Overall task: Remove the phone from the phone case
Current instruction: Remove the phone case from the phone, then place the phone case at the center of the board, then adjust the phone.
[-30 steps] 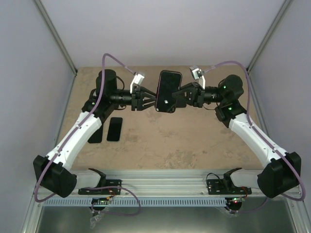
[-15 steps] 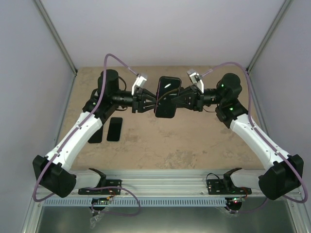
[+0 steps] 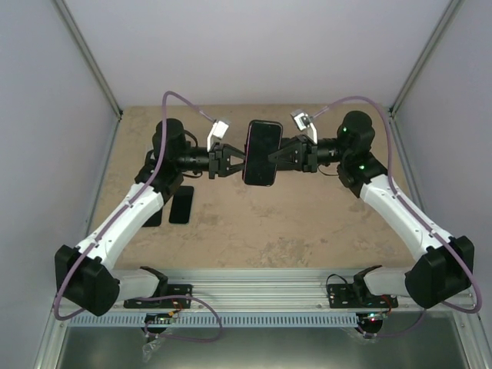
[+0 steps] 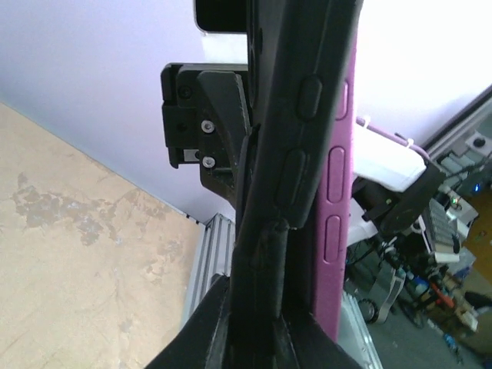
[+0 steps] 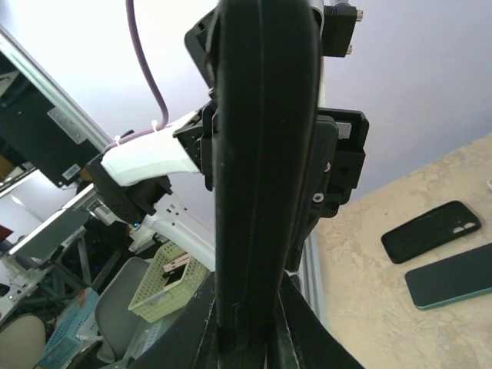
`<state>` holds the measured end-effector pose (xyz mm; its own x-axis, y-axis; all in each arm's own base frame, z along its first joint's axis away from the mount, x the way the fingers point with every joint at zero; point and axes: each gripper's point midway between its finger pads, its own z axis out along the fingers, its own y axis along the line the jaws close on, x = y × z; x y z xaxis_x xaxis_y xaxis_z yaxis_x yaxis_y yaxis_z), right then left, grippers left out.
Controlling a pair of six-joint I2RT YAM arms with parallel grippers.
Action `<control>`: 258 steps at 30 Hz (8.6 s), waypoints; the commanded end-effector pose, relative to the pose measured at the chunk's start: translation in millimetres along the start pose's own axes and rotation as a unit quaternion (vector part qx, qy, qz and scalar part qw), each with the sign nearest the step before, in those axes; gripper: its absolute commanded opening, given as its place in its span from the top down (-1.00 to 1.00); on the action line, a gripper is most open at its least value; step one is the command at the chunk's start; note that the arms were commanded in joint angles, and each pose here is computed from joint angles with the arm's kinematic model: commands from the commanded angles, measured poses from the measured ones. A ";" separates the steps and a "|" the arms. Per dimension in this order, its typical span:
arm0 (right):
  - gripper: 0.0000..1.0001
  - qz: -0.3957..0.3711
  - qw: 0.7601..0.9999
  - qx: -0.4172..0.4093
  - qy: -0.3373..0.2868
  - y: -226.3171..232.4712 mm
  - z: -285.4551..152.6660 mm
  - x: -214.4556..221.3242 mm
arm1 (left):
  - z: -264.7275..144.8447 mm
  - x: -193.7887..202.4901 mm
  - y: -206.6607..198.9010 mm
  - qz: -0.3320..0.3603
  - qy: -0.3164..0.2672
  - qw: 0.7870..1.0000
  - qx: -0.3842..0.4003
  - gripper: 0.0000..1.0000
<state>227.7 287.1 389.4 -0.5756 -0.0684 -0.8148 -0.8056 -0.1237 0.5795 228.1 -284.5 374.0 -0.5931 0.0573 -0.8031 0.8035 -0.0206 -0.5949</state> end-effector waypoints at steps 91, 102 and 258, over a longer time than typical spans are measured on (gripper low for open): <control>0.78 -0.621 0.544 0.494 0.272 -103.9 10.8 -8.1 | -15.3 5.5 121.8 -0.315 -0.127 0.937 -0.077 1.00; 0.99 -0.598 0.602 0.464 0.253 -76.1 15.3 -15.2 | -15.0 14.3 140.3 -0.310 -0.118 0.937 -0.108 1.00; 0.44 -0.773 0.376 0.471 0.198 -27.0 0.2 4.5 | -11.5 -41.0 83.3 -0.252 -0.200 0.946 -0.043 1.00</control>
<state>251.6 295.6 344.9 0.5929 -0.8012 0.0812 0.0881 -0.0357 -0.9955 317.7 -278.6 349.3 -0.8885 -0.3312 -0.3176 0.3379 -0.0041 -0.9412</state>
